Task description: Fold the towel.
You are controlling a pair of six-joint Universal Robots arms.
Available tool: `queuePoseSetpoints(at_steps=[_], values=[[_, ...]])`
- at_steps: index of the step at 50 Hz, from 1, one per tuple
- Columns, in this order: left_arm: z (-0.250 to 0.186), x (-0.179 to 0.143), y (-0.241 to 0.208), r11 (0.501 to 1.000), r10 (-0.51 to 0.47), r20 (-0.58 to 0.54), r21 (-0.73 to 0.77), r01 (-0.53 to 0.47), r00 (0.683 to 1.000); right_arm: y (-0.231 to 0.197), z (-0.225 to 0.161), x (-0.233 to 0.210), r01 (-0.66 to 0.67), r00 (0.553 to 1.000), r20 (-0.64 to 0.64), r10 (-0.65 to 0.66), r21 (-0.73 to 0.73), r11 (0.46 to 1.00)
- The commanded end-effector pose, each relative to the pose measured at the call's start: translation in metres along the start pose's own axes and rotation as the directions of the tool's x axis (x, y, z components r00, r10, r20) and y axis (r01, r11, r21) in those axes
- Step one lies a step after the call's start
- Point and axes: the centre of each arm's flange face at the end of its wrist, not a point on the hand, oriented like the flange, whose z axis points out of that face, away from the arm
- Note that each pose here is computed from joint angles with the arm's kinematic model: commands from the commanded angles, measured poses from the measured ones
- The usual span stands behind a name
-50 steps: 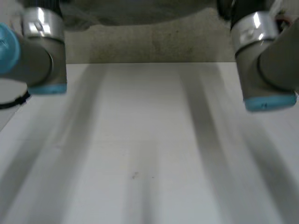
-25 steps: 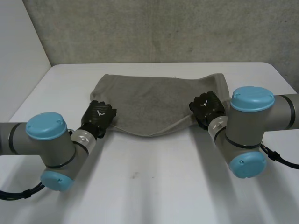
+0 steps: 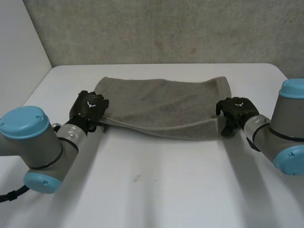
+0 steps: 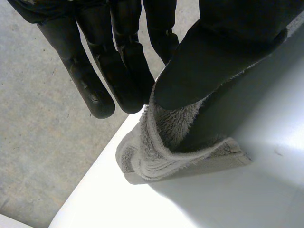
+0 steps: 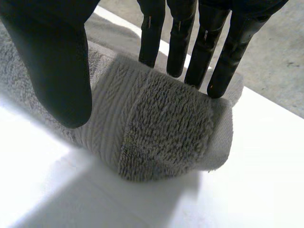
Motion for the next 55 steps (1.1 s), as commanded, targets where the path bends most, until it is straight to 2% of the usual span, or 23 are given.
queuePoseSetpoints(at_steps=[1,7,12,16,26,37,46,55], values=[[-0.001,0.002,0.002,1.000,-0.002,-0.006,-0.007,0.002,1.000,0.009,-0.002,-0.003,0.128,0.991,0.029,-0.128,-0.014,0.992],[-0.001,0.002,0.002,1.000,-0.003,-0.008,-0.009,0.002,1.000,0.013,-0.002,-0.005,0.235,0.972,0.033,-0.234,-0.019,0.972],[-0.002,0.002,0.002,1.000,-0.003,-0.009,-0.011,0.003,1.000,0.010,0.003,-0.007,0.353,0.935,-0.006,-0.353,0.041,0.935],[-0.002,0.003,0.004,1.000,-0.003,-0.011,-0.014,0.003,1.000,0.004,0.001,-0.006,0.398,0.918,-0.031,-0.396,0.067,0.915],[-0.004,0.006,0.007,1.000,-0.006,-0.020,-0.027,0.005,1.000,-0.026,-0.009,0.000,0.406,0.914,-0.083,-0.398,0.127,0.905],[-0.005,0.007,0.007,1.000,-0.006,-0.023,-0.028,0.006,1.000,0.010,0.006,-0.007,0.398,0.918,-0.020,-0.397,0.051,0.916],[-0.005,0.008,0.009,0.999,-0.007,-0.025,-0.032,0.006,1.000,0.004,0.012,-0.005,0.387,0.922,-0.035,-0.386,0.073,0.919],[-0.002,0.015,0.020,0.999,-0.010,-0.039,-0.052,0.008,0.999,-0.017,0.004,0.007,0.211,0.977,-0.061,-0.205,0.109,0.971]])
